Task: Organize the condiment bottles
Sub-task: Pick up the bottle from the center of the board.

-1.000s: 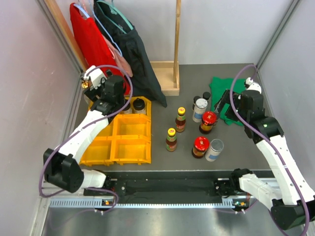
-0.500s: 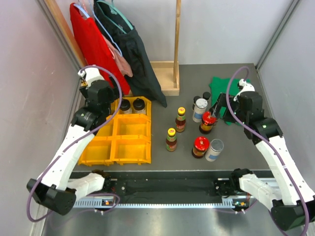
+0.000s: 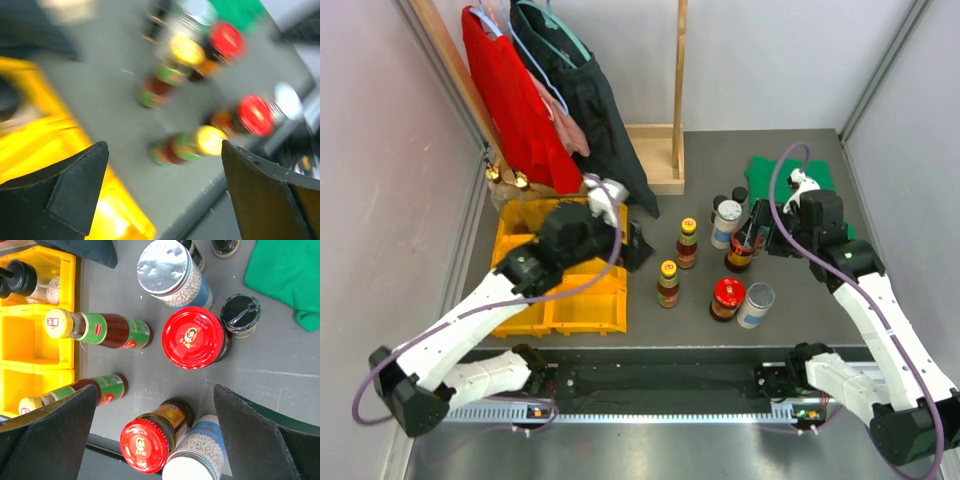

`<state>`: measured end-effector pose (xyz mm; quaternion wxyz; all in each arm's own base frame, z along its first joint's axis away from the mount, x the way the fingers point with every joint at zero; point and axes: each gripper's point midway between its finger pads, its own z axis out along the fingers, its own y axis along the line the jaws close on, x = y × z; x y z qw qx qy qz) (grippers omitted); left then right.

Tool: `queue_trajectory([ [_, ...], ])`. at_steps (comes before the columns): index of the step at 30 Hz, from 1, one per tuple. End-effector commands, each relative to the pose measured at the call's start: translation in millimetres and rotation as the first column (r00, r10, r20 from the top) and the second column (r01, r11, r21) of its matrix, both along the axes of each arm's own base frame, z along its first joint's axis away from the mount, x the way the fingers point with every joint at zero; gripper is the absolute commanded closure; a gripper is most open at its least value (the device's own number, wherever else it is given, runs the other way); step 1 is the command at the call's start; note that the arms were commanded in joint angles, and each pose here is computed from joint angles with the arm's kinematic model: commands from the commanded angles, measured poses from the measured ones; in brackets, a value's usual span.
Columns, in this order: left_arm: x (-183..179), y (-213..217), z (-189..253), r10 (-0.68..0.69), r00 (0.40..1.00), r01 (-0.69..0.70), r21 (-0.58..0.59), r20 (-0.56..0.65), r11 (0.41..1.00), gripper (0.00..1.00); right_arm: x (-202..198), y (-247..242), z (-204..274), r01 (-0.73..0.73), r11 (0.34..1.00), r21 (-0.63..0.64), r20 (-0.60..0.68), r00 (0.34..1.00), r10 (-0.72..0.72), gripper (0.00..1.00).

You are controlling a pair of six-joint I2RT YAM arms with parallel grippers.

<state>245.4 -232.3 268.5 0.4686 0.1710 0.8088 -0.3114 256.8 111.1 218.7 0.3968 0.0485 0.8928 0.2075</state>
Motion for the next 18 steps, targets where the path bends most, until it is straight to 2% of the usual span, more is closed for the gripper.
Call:
queue_trajectory([
  [1, -16.2, -53.2, 15.1, -0.152, 0.982, 0.153, 0.006, 0.115, 0.988, 0.01, 2.7, -2.0, 24.0, -0.003, 1.0, 0.015, 0.09, 0.996, 0.002, 0.01],
  [6, -22.4, -73.4, 15.7, -0.204, 0.968, 0.204, 0.013, 0.145, 0.979, 0.01, 3.3, 1.6, 25.6, 0.01, 0.998, 0.069, 0.119, 0.993, -0.018, 0.01],
  [9, -17.4, -71.0, 4.7, -0.16, 0.976, 0.155, 0.044, 0.145, 0.987, 0.01, 2.9, -0.1, 18.8, 0.039, 0.996, 0.077, 0.089, 0.995, -0.045, 0.01],
  [11, -12.9, -68.1, -2.7, -0.124, 0.983, 0.118, 0.052, 0.138, 0.992, 0.01, 0.4, -2.6, 16.9, 0.057, 0.995, 0.078, 0.074, 0.995, -0.063, 0.01],
  [18, -22.3, -84.1, -26.2, -0.149, 0.984, 0.149, 0.006, 0.1, 0.989, 0.01, -6.4, -15.3, 28.6, 0.101, 0.994, 0.032, 0.071, 0.992, -0.103, 0.01],
])
